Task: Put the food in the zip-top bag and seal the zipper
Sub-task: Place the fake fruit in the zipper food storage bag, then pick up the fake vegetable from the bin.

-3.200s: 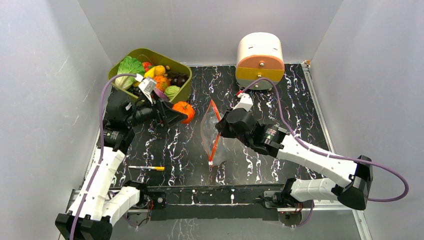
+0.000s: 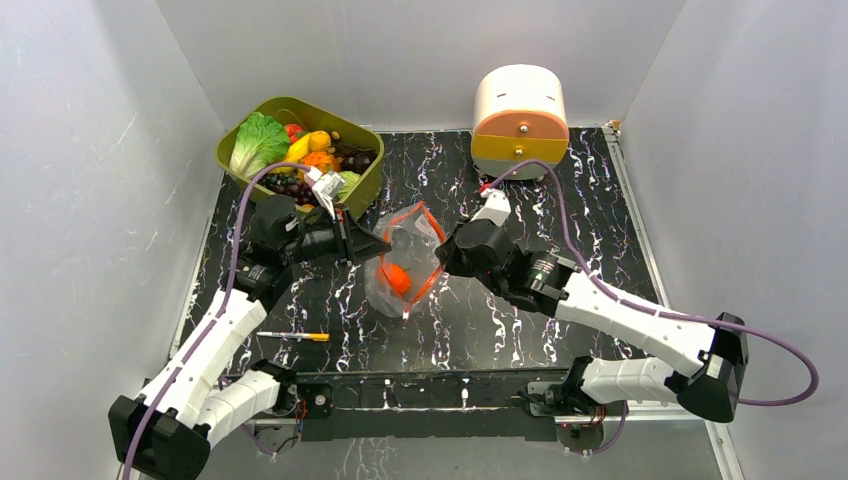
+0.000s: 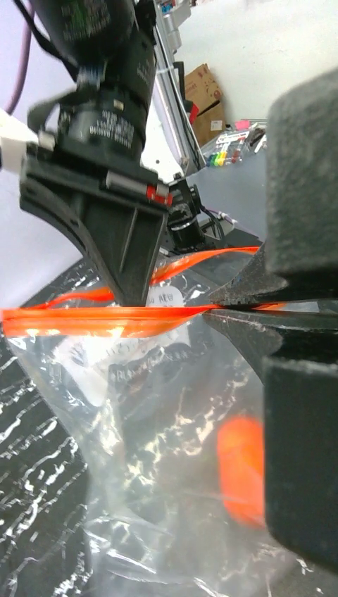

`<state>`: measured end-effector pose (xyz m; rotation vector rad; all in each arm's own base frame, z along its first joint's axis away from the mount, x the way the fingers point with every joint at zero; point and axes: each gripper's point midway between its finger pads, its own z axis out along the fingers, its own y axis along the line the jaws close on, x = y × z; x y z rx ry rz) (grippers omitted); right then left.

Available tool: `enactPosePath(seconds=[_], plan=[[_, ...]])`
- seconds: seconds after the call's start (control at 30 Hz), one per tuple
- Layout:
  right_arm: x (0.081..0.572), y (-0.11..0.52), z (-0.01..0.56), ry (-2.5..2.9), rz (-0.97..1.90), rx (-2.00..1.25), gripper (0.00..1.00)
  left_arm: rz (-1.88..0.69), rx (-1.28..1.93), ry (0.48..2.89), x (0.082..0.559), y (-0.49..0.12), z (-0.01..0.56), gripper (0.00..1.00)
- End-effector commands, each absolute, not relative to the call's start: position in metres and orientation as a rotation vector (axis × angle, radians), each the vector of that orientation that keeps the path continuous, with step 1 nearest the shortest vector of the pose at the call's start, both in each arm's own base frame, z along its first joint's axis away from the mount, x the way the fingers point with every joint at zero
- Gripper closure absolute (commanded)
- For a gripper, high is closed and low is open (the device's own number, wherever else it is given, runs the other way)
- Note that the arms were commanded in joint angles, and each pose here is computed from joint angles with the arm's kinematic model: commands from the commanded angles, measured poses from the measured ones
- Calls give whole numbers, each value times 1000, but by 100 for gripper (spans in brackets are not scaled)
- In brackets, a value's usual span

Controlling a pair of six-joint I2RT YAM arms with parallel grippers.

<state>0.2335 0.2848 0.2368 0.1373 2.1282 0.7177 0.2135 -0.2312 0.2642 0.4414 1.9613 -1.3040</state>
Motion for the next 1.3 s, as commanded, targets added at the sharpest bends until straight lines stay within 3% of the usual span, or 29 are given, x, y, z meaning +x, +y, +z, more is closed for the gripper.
enactPosePath(seconds=[0.0,0.17,0.33,0.43,0.57,0.7,0.83,1.27], plan=[[242,252,262,2077,557,203,100,-1375,492,1832,204,-237,297,100],[234,242,303,1966,709,264,100,-1335,457,1941,213,-236,275,100],[227,252,303,1955,808,240,100,-1377,427,1934,216,-240,278,99],[226,253,293,1976,801,231,100,-1366,411,1927,219,-239,280,82],[226,240,286,1977,741,248,100,-1298,409,1945,225,-235,282,44],[227,222,289,1947,689,279,100,-1197,393,1973,235,-227,278,28],[225,212,294,1931,672,290,100,-1050,400,1998,245,-215,275,3],[218,203,302,1896,703,273,100,-241,322,2113,340,-134,258,2]])
